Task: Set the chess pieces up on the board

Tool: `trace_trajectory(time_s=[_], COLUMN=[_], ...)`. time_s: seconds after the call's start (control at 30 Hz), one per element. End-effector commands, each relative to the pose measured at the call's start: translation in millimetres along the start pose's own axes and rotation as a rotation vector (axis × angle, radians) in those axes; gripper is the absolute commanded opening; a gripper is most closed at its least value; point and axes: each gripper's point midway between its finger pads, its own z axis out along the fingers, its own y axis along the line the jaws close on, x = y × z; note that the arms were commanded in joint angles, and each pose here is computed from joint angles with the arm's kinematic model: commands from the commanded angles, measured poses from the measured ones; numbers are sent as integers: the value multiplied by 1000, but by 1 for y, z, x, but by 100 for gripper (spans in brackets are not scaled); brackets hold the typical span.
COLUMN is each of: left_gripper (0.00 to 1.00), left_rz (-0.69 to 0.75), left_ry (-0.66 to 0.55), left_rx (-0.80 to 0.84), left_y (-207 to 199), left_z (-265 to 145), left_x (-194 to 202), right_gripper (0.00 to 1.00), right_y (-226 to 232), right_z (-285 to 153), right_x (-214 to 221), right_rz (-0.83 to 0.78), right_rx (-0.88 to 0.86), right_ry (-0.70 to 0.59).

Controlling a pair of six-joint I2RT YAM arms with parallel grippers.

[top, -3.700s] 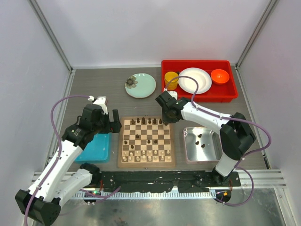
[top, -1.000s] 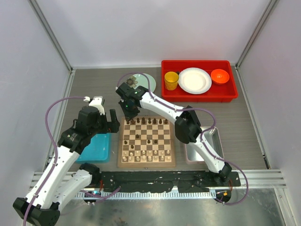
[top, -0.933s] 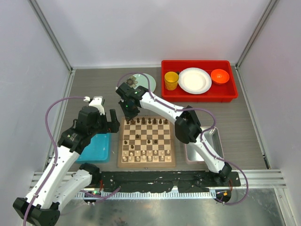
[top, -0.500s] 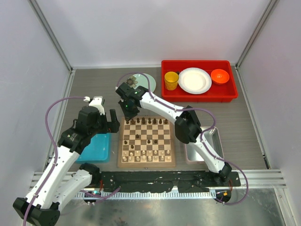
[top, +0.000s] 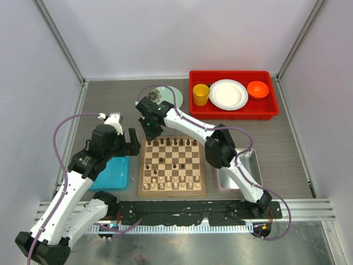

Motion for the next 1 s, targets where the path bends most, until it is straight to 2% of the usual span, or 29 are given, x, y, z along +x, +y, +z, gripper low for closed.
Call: trace_trajectory(time_s=[0.0, 0.3, 0.97], left_gripper=[100, 100, 100], left_rz=[-10, -9, -9], left_ry=[-43, -40, -43], left_rx=[17, 16, 21], left_y=[-4, -4, -5], left_z=[2, 2, 1], left_x=[-11, -10, -11], right_gripper=[15, 24, 24], right_y=[7, 10, 3], right_z=[-4, -5, -9], right_x=[-5, -8, -3], right_rz=[-14, -5, -21], right_rx=[-22, -32, -1], right_ry=[-25, -37, -29])
